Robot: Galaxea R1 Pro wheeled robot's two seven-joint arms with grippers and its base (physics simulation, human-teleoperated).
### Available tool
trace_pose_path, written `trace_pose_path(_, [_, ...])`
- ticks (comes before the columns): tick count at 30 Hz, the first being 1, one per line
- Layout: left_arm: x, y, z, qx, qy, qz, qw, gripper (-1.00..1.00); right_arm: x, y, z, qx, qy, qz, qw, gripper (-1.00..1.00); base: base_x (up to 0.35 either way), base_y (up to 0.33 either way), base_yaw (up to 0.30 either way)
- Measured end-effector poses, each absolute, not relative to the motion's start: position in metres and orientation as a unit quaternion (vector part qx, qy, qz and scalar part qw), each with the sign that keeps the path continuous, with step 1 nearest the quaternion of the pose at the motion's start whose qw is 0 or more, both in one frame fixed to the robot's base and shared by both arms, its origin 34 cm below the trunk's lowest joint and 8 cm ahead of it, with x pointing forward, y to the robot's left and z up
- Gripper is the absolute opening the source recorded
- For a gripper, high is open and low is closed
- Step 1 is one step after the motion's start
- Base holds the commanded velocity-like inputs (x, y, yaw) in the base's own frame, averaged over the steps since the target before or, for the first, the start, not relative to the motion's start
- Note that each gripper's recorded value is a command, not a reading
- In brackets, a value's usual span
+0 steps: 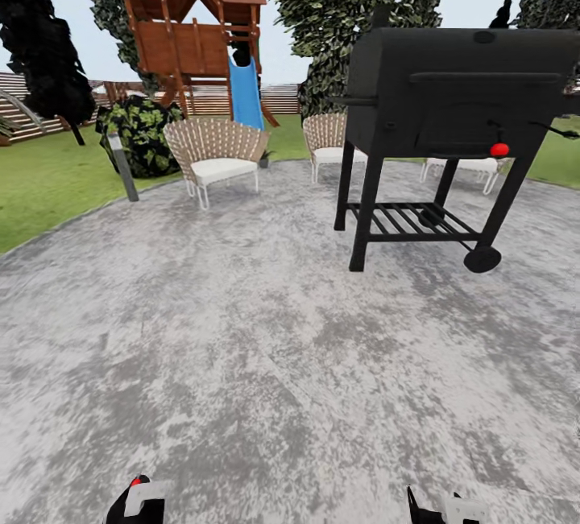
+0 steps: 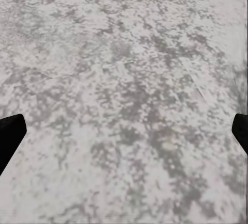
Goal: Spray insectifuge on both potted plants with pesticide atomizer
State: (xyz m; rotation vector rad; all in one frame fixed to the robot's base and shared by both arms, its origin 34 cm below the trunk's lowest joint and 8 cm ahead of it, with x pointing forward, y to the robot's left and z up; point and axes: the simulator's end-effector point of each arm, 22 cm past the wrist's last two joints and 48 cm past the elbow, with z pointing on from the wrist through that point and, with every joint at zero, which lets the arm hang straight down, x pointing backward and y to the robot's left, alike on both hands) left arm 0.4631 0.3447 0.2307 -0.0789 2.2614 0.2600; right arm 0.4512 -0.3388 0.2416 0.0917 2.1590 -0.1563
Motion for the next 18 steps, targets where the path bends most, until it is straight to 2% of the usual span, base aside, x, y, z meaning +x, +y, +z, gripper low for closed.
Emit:
trace_pose_path(8, [0.4631,0.3447,0.2308,-0.031,0.902,0.104,0.419,-1.0,0.4513,-0.3383,0.2415,0.037,0.881,-0.063,0.468,1.0,0.338,0.026,-0.278])
trace_pose_path(18, [0.4623,0.3448,0.2297,-0.031,0.902,0.104,0.417,-1.0,0.4504,-0.3382,0.2404,0.036,0.881,-0.063,0.467,1.0,0.335,0.153,-0.278])
